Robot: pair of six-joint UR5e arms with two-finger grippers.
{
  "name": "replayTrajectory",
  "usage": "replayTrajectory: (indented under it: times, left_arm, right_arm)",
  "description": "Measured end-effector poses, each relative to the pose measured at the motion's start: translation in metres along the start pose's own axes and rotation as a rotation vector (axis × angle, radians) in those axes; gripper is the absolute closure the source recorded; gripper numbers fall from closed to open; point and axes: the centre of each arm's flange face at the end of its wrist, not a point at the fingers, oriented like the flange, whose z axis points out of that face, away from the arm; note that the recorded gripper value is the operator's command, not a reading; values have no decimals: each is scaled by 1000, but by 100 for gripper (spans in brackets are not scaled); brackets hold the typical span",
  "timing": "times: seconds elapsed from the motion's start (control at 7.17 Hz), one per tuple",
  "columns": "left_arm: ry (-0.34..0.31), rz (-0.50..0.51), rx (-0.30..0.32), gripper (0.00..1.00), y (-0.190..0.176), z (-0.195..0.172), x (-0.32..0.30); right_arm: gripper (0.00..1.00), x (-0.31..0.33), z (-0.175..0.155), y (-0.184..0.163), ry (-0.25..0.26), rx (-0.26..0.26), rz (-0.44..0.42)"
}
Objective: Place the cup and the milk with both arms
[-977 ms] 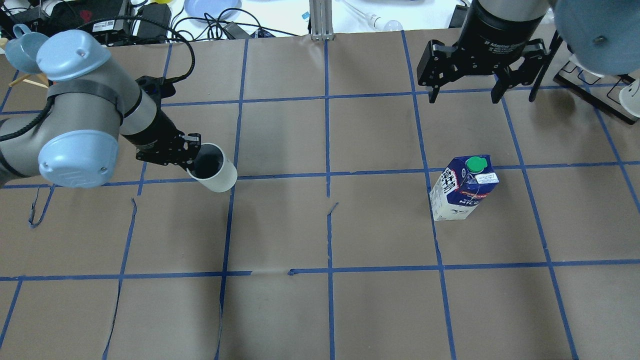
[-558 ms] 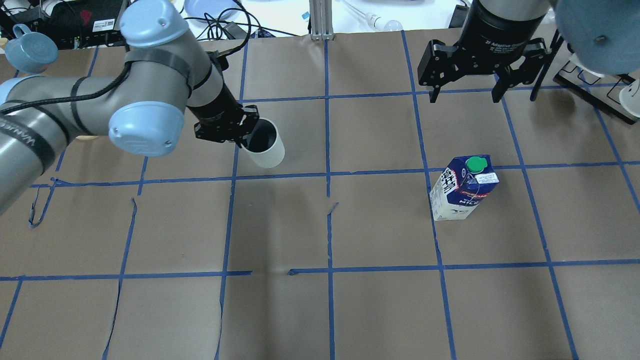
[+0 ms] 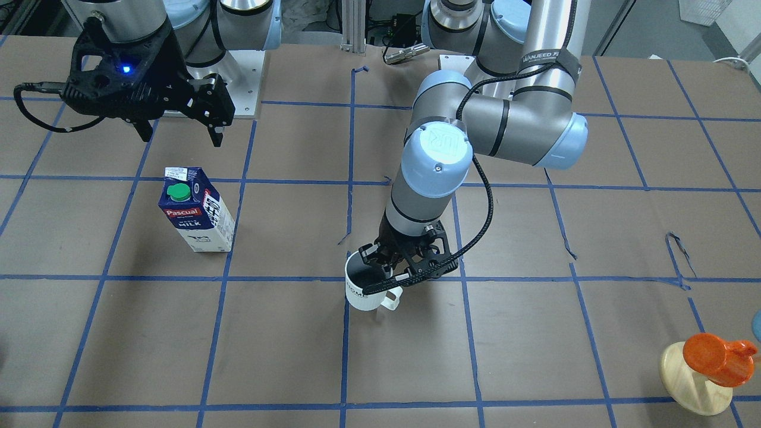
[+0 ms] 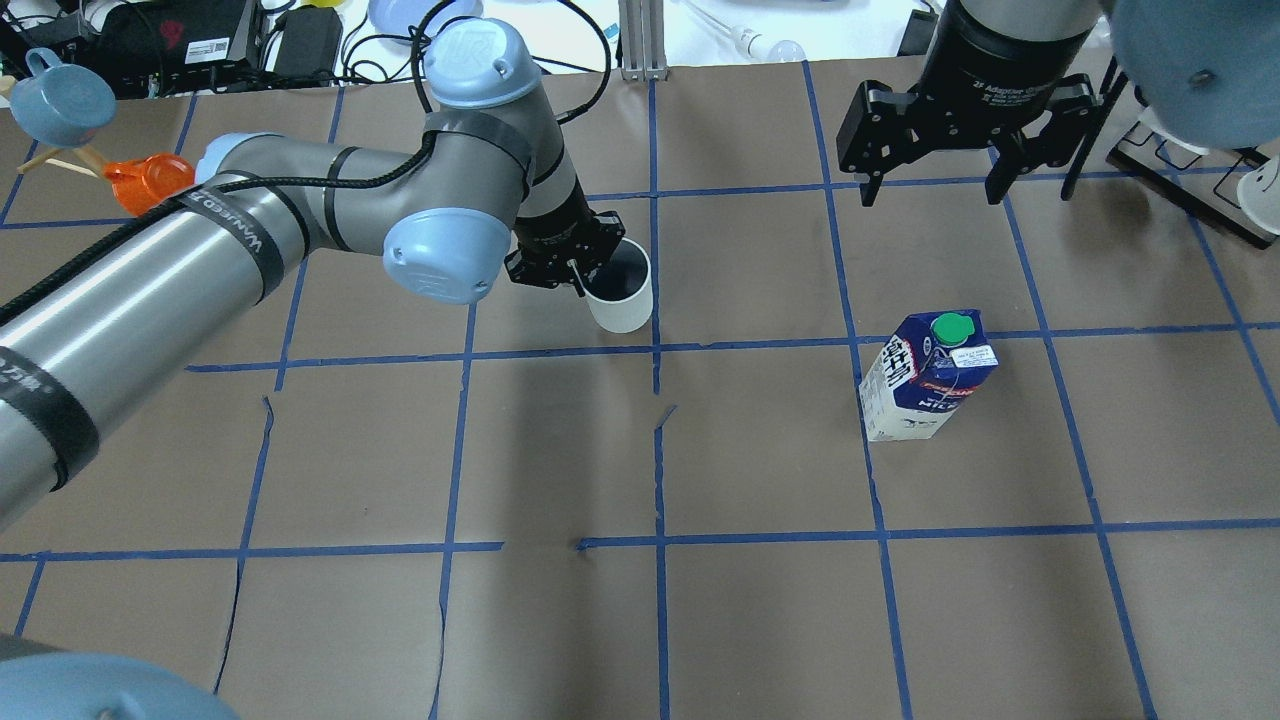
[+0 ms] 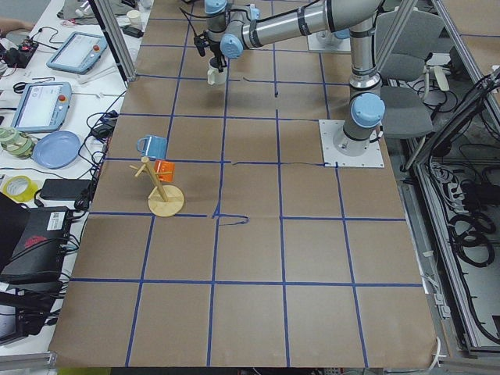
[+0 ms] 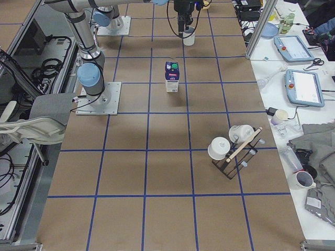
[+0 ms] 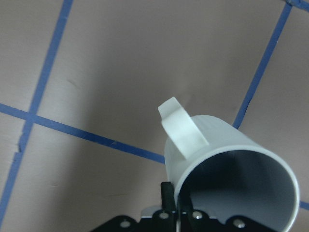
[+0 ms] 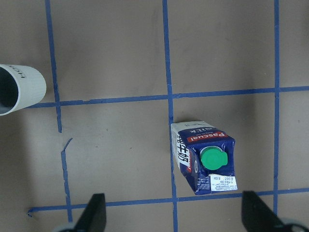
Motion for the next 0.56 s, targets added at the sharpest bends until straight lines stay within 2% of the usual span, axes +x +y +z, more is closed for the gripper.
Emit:
replayTrajectory:
  times: [0.14,0.28,0.42,0.56]
  left_arm:
    - [0,-8,-2,100,2,12,7]
    - [-3,-18,-8,84,5,21,12]
    - [-9,-24,-14,46,9,26,15]
    - [-12,-28,-18,19,12,29,16]
  right_arm:
    - [0,0,0,0,1,0,0]
    - [0,0,0,0,2,0,0]
    - [0,0,0,0,3,0,0]
    - [0,0,0,0,3,0,0]
